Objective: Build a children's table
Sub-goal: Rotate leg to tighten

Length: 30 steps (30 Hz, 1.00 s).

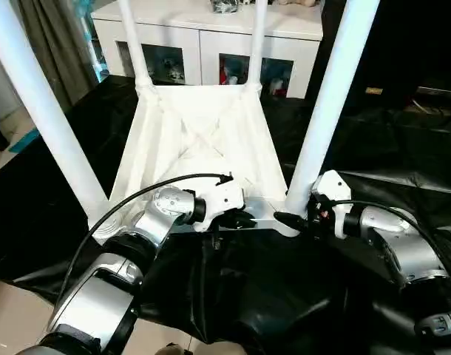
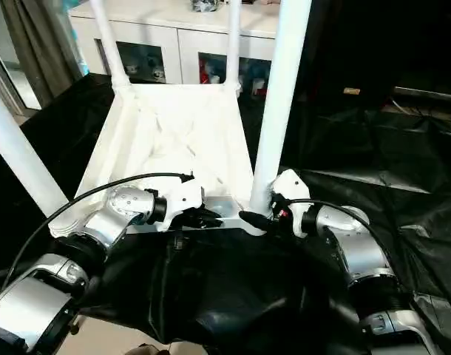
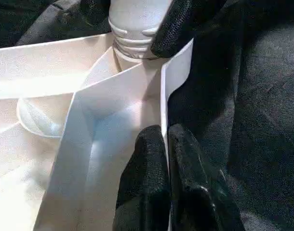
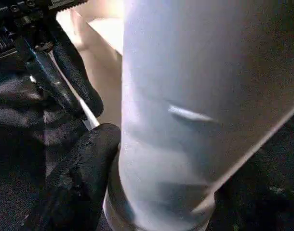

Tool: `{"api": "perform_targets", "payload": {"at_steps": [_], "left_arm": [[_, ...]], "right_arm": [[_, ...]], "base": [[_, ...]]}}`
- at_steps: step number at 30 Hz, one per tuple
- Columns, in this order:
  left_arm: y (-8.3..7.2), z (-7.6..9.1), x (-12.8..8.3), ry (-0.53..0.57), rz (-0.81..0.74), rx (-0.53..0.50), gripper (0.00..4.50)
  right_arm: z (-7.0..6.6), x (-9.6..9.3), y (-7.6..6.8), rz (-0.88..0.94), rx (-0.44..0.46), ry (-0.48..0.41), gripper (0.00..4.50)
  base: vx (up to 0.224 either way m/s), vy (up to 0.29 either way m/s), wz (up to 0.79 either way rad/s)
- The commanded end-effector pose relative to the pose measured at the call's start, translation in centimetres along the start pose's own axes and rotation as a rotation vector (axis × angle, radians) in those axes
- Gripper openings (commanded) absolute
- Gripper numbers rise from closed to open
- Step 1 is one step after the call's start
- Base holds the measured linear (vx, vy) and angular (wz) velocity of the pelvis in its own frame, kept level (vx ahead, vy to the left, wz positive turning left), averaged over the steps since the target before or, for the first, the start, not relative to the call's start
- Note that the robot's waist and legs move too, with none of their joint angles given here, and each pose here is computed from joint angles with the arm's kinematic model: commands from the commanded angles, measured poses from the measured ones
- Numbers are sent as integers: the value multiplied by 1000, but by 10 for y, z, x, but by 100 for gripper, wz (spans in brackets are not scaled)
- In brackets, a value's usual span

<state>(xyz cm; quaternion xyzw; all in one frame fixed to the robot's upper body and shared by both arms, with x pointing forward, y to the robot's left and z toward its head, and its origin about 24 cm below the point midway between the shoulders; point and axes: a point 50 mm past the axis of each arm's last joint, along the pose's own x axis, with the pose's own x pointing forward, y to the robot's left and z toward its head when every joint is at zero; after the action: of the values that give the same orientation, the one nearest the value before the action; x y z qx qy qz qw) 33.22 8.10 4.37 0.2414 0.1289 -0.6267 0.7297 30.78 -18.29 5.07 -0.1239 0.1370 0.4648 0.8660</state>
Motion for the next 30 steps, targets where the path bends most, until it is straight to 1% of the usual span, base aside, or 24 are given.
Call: {"api": "perform_targets", "payload": {"at_steps": [1,3,5,6,7,8,9,11,12,13,15,17,19,20,21,22,23,24,25,26,27,30], "left_arm": [[-9,-19,-1,61,-20,-60,0],[-9,-20,-2,60,-14,-64,0],[-5,-18,-2,41,35,-98,0],[1,-14,1,6,123,-150,0],[2,-13,1,4,130,-154,0],[4,-11,3,-3,159,-168,0],[8,-7,8,5,230,-180,0],[9,-6,9,8,250,-180,0],[12,-1,16,7,312,-203,0],[12,-1,16,7,312,-203,0],[15,8,26,-3,368,-225,0],[16,17,35,-15,405,-230,0],[15,22,39,-21,413,-212,0],[15,22,39,-21,411,-211,0],[14,23,41,-23,398,-198,0],[13,24,41,-27,385,-185,0],[13,24,41,-27,385,-185,0],[11,22,37,-39,342,-161,0],[11,21,37,-40,341,-161,0],[10,20,34,-45,325,-151,0],[10,19,32,-49,306,-142,0],[8,14,21,-62,231,-106,0]], "right_arm": [[-2,3,1,7,13,-2,277],[-4,4,3,7,28,-4,265],[-11,10,6,-29,71,-12,264],[-19,17,7,-130,124,-18,264],[-20,18,7,-139,130,-18,264],[-23,21,8,-181,156,-20,264],[-28,29,7,-290,222,-24,264],[-29,31,8,-322,243,-24,264],[-32,39,6,-432,304,-12,264],[-32,39,6,-432,304,-12,263],[-34,51,8,-536,366,7,262],[-28,69,15,-567,393,16,262],[-18,82,24,-513,377,-17,262],[-17,83,24,-508,374,-21,262],[-9,89,29,-459,340,-57,316],[-4,91,30,-428,336,-83,316],[-4,91,30,-428,336,-83,328],[5,90,29,-360,296,-130,328],[6,89,29,-358,295,-130,334],[8,88,28,-332,278,-143,365],[10,84,26,-306,255,-147,374],[11,68,21,-189,176,-140,378]], "base": [[0,0,0],[0,0,0],[0,0,0],[0,0,0],[0,0,0],[0,0,0],[0,0,0],[0,0,0],[0,0,0],[0,0,0],[0,0,0],[0,0,0],[0,0,0],[0,0,0],[0,0,0],[0,0,0],[0,0,0],[0,0,0],[0,0,0],[0,0,0],[0,0,0],[0,0,0]]}}
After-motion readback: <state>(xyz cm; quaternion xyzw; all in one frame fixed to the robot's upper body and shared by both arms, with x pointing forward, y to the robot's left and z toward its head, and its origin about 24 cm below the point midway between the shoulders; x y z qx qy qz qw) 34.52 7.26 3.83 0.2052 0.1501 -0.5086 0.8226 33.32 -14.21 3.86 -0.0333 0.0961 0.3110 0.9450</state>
